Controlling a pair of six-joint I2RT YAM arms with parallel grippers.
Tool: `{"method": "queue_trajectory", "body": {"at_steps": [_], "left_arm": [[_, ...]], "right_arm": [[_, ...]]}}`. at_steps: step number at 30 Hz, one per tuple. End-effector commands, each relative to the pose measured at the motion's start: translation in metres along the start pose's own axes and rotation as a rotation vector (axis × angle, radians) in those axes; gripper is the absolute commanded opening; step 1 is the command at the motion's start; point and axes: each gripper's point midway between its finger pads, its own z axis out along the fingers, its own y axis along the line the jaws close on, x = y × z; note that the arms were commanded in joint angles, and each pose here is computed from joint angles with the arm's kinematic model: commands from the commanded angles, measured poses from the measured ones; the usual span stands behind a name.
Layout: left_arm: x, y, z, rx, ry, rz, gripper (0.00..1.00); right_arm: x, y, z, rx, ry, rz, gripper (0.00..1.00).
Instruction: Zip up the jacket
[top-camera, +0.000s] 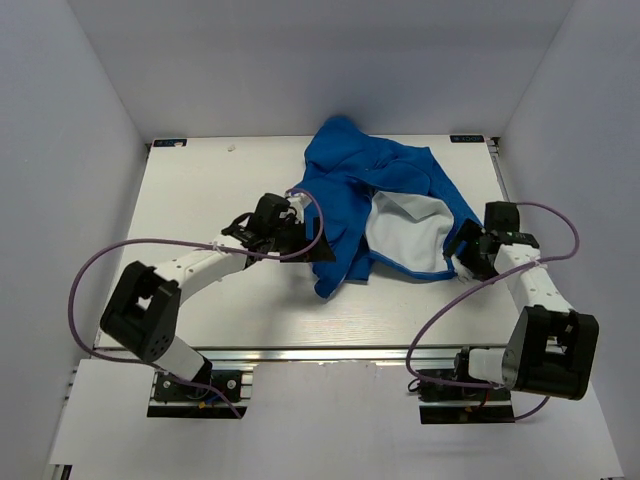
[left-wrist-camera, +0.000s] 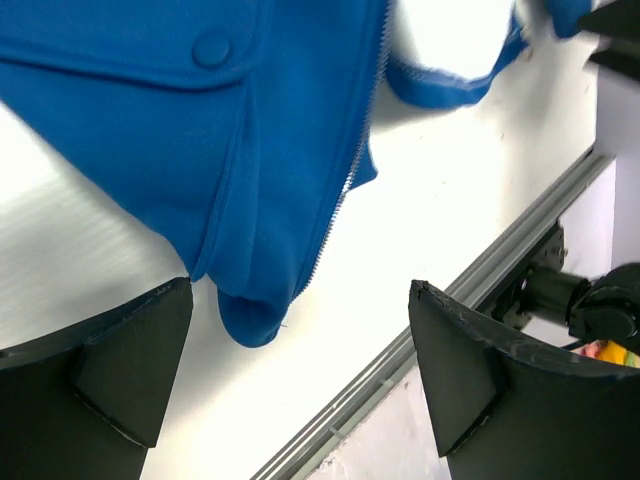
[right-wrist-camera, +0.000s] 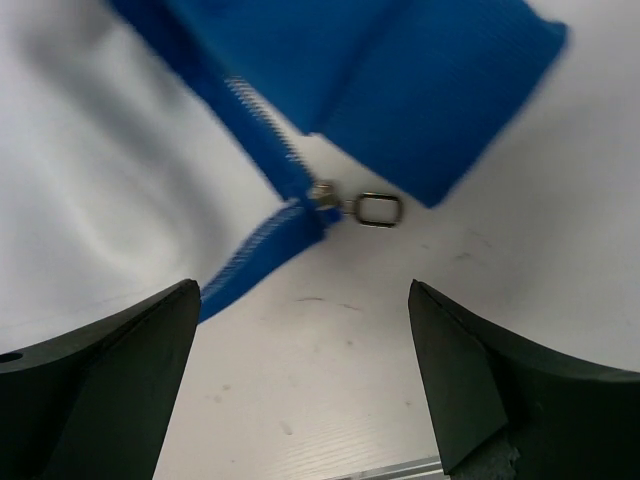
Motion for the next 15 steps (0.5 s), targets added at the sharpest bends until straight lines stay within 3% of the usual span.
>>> {"method": "queue_trajectory", "body": {"at_steps": [1,11,15], "left_arm": [[-0.005,0.001,-0.020,-0.058,-0.059,0.028,0.98],[0.004,0.015,-0.021,-0.117,-0.040,0.011,0.98],[0.001,0.016,-0.018,-0.122,-0.044,0.008,0.98]], "right_arm": [[0.011,-0.024,0.006,0.053,0.042,0.092,0.89],[0.015,-0.033,0.052,0.087,0.065,0.074,0.89],[0.019,-0.033,0.059,0.085,0.069,0.069,0.80]]}}
